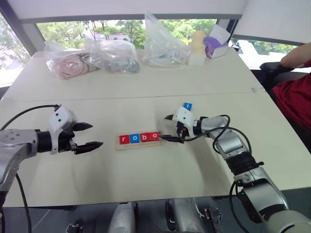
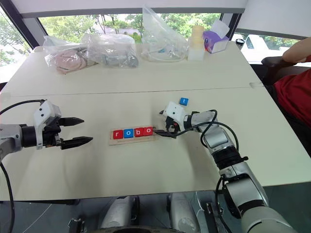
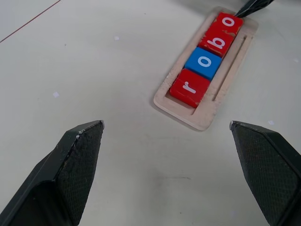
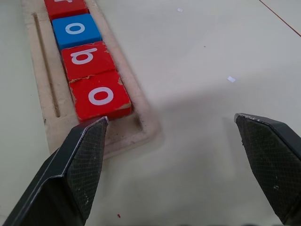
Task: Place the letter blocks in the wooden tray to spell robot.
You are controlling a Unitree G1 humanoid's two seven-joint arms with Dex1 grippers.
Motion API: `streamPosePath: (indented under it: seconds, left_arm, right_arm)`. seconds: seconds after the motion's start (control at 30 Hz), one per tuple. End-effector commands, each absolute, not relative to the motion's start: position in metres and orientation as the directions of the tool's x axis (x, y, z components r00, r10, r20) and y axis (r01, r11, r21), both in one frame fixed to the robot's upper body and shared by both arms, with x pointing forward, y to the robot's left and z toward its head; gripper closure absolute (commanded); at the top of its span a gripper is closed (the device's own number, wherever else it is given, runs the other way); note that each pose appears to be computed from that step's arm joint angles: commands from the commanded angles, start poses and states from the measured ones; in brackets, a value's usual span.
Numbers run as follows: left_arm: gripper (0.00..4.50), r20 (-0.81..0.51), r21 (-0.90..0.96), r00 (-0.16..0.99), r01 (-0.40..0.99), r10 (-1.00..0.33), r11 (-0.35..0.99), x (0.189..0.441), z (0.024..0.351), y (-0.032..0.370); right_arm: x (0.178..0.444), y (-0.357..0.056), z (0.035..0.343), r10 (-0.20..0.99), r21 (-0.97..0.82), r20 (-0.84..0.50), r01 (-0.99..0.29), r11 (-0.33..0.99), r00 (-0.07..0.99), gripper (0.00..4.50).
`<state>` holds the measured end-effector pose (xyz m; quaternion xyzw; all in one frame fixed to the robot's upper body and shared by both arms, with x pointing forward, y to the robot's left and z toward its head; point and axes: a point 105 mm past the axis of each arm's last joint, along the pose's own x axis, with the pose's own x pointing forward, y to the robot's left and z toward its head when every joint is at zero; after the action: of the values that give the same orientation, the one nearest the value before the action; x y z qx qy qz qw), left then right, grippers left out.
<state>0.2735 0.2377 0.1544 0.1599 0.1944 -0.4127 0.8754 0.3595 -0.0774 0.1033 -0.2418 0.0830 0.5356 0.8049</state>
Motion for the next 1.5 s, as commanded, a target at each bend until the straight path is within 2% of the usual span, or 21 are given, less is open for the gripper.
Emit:
streamPosePath:
  seconds: [0.03, 0.6, 0.67, 0.77, 0.9, 1.0, 1.07, 1.27, 1.5]
  left_arm:
    - [0.00, -0.442, 0.162, 0.604, 0.781, -0.663, 0.604, 0.273, 0.166, 0.235]
    - [0.00, -0.428, 0.148, 0.595, 0.788, -0.680, 0.597, 0.272, 0.160, 0.224]
    - [0.00, -0.424, 0.148, 0.587, 0.796, -0.689, 0.587, 0.272, 0.160, 0.220]
    - [0.00, -0.399, 0.150, 0.561, 0.821, -0.726, 0.551, 0.271, 0.165, 0.207]
    - [0.00, -0.301, 0.174, 0.560, 0.828, -0.771, 0.533, 0.280, 0.181, 0.185]
    - [0.00, -0.249, 0.228, 0.614, 0.789, -0.749, 0.571, 0.297, 0.188, 0.176]
    - [0.00, -0.237, 0.258, 0.619, 0.783, -0.749, 0.566, 0.303, 0.189, 0.169]
    - [0.00, -0.192, 0.280, 0.625, 0.774, -0.757, 0.568, 0.315, 0.189, 0.150]
    - [0.00, -0.212, 0.273, 0.628, 0.774, -0.749, 0.572, 0.310, 0.180, 0.153]
  right_arm:
    - [0.361, -0.073, 0.112, 0.833, -0.330, -0.367, -0.895, 0.301, 0.415, 0.05]
    - [0.367, -0.062, 0.114, 0.845, -0.325, -0.342, -0.896, 0.304, 0.411, 0.05]
    - [0.368, -0.069, 0.119, 0.836, -0.335, -0.332, -0.883, 0.328, 0.437, 0.05]
    - [0.375, -0.093, 0.142, 0.801, -0.319, -0.258, -0.830, 0.457, 0.540, 0.05]
    - [0.388, -0.131, 0.175, 0.672, -0.190, -0.136, -0.685, 0.704, 0.728, 0.05]
    - [0.403, -0.158, 0.171, 0.444, -0.108, -0.171, -0.465, 0.879, 0.880, 0.05]
    - [0.408, -0.167, 0.162, 0.303, -0.036, -0.199, -0.316, 0.948, 0.932, 0.05]
    - [0.409, -0.152, 0.120, 0.146, 0.032, -0.272, -0.142, 0.989, 0.951, 0.05]
    - [0.418, -0.138, 0.103, 0.059, 0.020, -0.286, -0.056, 0.998, 0.956, 0.05]
